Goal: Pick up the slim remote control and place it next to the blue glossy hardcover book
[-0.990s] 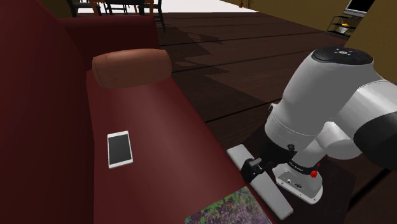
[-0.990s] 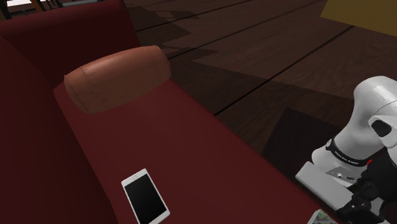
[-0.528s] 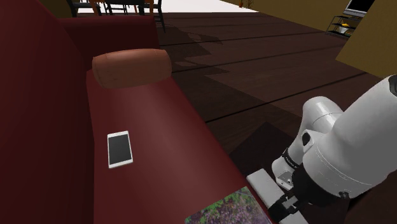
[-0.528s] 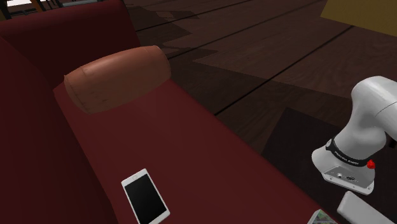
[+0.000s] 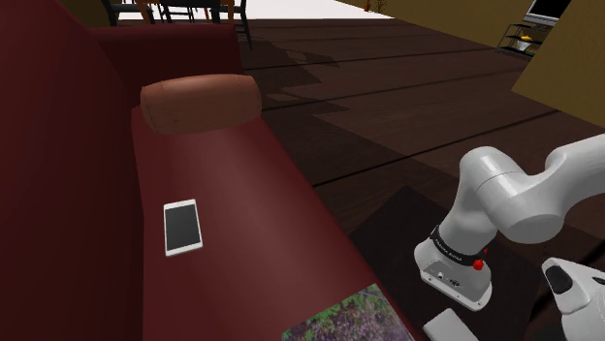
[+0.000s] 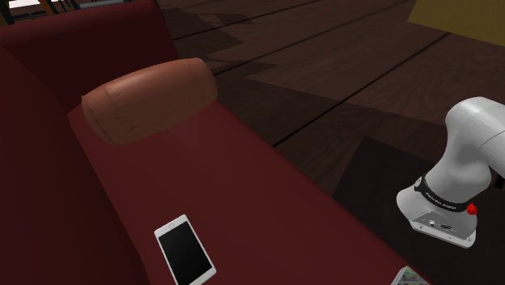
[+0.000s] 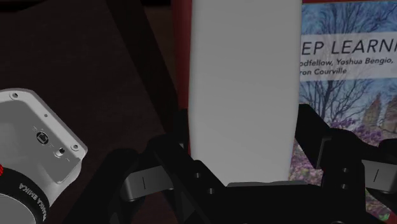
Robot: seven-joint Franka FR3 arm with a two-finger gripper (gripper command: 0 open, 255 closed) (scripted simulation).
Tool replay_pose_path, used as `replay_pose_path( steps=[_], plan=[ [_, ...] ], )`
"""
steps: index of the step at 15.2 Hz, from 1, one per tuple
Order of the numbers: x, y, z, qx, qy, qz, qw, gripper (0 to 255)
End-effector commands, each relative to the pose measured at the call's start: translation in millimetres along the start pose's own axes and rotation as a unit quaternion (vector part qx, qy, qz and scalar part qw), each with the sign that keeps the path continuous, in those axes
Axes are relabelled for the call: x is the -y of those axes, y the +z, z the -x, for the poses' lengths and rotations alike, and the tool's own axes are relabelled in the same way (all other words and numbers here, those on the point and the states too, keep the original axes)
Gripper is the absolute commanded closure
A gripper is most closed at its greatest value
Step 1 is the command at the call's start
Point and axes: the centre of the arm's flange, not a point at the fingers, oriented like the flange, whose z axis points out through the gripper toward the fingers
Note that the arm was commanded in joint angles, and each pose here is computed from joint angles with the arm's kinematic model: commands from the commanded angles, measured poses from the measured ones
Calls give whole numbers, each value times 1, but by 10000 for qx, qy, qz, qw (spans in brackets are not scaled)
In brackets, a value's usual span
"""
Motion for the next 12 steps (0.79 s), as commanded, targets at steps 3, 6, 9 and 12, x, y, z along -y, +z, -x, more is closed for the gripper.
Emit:
replay_pose_path(
  steps=[3,6,9,12],
  plan=[
    [-1,1,54,4,6,2,10000,255],
    [-2,1,94,4,6,2,10000,255],
    [-3,1,134,4,6,2,10000,255],
    [-5,7,167,4,6,2,10000,255]
  ],
)
